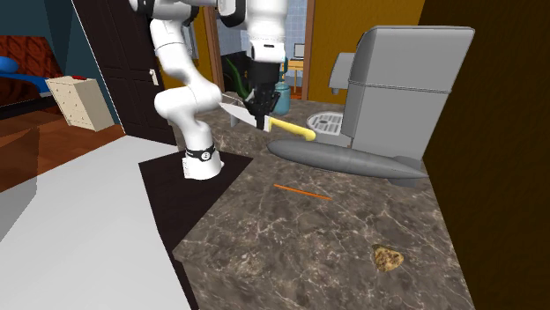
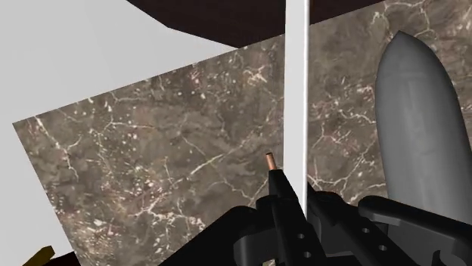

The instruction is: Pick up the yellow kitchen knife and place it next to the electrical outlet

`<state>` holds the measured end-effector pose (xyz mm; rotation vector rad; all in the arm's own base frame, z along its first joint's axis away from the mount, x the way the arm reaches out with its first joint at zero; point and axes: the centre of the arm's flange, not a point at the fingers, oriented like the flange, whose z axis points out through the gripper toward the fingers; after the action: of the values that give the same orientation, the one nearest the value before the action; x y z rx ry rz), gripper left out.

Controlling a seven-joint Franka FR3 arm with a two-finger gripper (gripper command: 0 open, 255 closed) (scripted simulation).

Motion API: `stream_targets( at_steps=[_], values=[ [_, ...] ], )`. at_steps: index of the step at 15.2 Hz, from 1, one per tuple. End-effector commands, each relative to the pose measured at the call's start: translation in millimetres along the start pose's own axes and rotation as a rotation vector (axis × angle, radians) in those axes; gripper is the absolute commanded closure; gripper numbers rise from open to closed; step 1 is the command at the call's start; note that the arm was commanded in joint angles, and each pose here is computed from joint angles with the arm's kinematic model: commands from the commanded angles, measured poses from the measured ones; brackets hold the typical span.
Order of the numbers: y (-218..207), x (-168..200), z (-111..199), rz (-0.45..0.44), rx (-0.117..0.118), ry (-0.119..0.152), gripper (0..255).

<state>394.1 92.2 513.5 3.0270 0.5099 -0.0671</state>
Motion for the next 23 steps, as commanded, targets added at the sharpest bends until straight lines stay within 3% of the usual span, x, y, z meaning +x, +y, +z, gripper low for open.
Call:
stream_targets(
  at_steps=[1, 23],
  values=[
    [-8, -25, 0, 0.001, 0.000, 0.000, 255],
    [-97, -301, 10, 0.001, 0.000, 0.000, 255]
  ],
)
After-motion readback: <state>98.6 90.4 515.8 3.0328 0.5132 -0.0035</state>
